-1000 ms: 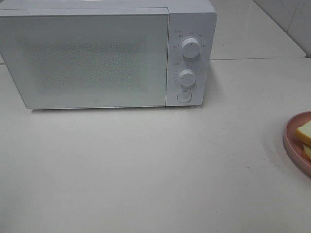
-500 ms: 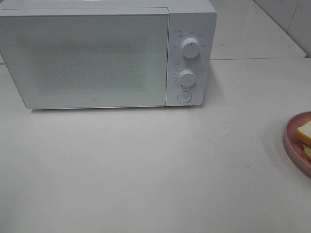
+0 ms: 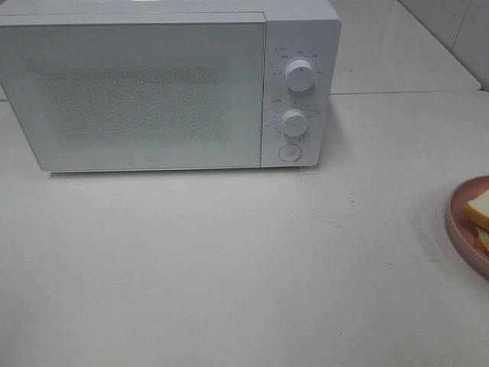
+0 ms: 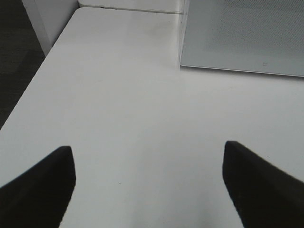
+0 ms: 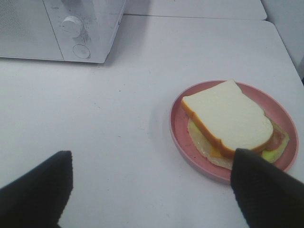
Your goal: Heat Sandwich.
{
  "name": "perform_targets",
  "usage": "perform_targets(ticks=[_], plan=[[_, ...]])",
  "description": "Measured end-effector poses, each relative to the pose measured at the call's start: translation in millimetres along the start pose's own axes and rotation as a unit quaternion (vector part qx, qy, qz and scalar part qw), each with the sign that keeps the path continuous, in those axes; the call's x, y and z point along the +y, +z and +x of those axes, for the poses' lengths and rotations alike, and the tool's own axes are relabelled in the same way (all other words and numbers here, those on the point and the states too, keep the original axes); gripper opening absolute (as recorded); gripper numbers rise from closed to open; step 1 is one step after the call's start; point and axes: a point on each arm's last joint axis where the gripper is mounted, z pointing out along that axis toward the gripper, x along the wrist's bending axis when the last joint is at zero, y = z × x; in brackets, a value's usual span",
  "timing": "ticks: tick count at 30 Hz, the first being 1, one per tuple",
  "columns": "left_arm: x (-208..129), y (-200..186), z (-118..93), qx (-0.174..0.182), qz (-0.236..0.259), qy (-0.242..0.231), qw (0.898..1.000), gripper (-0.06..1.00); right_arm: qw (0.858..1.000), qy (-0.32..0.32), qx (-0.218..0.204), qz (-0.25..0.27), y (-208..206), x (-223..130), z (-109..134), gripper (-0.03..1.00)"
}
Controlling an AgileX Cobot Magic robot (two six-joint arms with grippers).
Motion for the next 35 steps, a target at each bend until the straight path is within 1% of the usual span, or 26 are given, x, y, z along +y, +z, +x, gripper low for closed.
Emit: perform_targets(ticks=[35], plan=[[0.0,0.0,0.0,0.0,0.0,0.0,1.0,0.8,1.0,0.0,0.0,0.0,0.0,0.0,0.0,0.83]])
